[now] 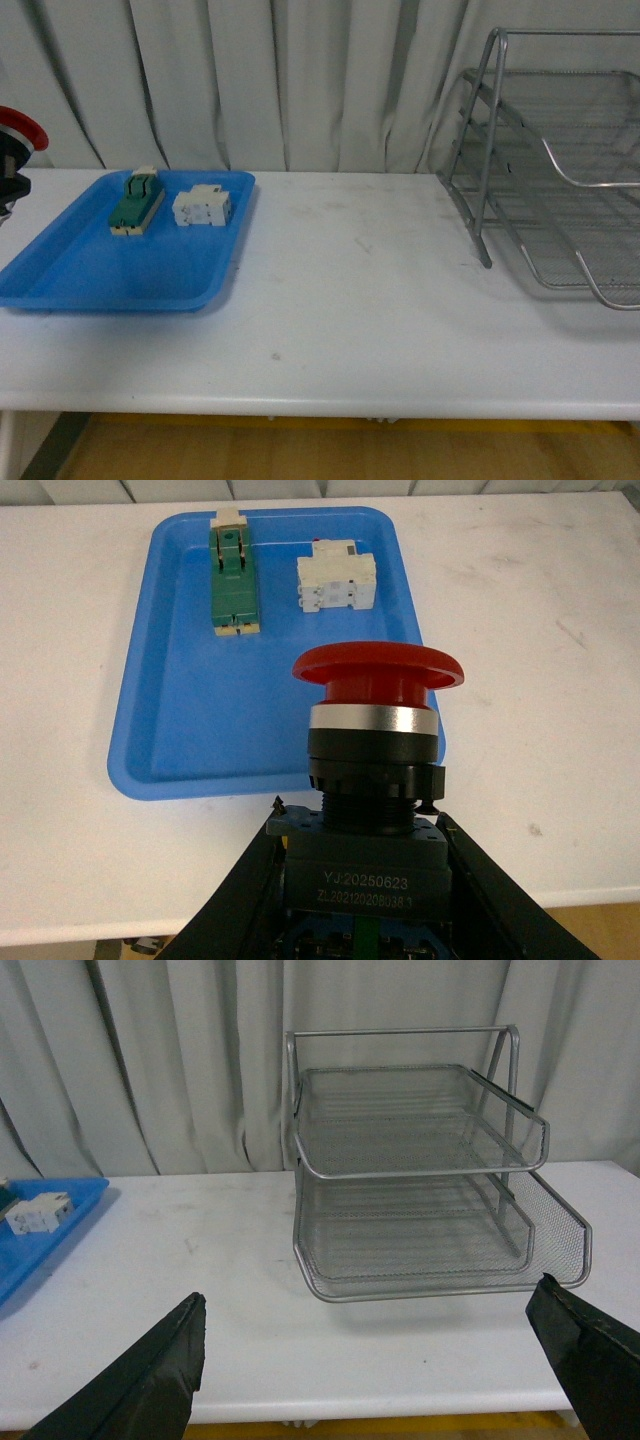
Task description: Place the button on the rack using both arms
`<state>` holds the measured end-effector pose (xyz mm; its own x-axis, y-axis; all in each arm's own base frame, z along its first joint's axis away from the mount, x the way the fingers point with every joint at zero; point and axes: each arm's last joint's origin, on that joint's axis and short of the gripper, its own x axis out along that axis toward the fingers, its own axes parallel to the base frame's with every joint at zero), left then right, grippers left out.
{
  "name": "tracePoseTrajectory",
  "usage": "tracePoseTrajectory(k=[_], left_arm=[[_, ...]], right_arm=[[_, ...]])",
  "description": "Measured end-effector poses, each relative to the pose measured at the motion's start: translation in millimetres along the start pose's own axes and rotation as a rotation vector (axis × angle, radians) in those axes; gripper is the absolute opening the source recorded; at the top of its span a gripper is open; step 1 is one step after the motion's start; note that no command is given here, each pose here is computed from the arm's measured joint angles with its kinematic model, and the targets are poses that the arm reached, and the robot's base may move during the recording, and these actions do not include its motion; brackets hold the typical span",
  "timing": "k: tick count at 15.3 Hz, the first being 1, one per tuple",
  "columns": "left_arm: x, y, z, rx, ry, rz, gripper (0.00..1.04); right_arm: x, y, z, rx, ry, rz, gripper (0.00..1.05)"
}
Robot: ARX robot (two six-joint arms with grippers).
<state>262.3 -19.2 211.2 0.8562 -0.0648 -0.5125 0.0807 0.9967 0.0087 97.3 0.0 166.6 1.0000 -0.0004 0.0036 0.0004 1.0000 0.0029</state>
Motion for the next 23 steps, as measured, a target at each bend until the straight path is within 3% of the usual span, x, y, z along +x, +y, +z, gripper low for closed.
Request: tracePoseTrajectory(k=[9, 23], left_arm=[[-8.2, -2.6, -20.6, 0.005, 0.020, -0.001, 0.36], [-1.5, -7.6, -24.8, 0.012, 0.019, -0.016, 0.36]], right_arm=[[0.0, 0.0, 0.0, 0.000, 0.000, 0.000, 0.98], [0.0, 0.0, 0.0, 0.000, 0.000, 0.000, 0.98]])
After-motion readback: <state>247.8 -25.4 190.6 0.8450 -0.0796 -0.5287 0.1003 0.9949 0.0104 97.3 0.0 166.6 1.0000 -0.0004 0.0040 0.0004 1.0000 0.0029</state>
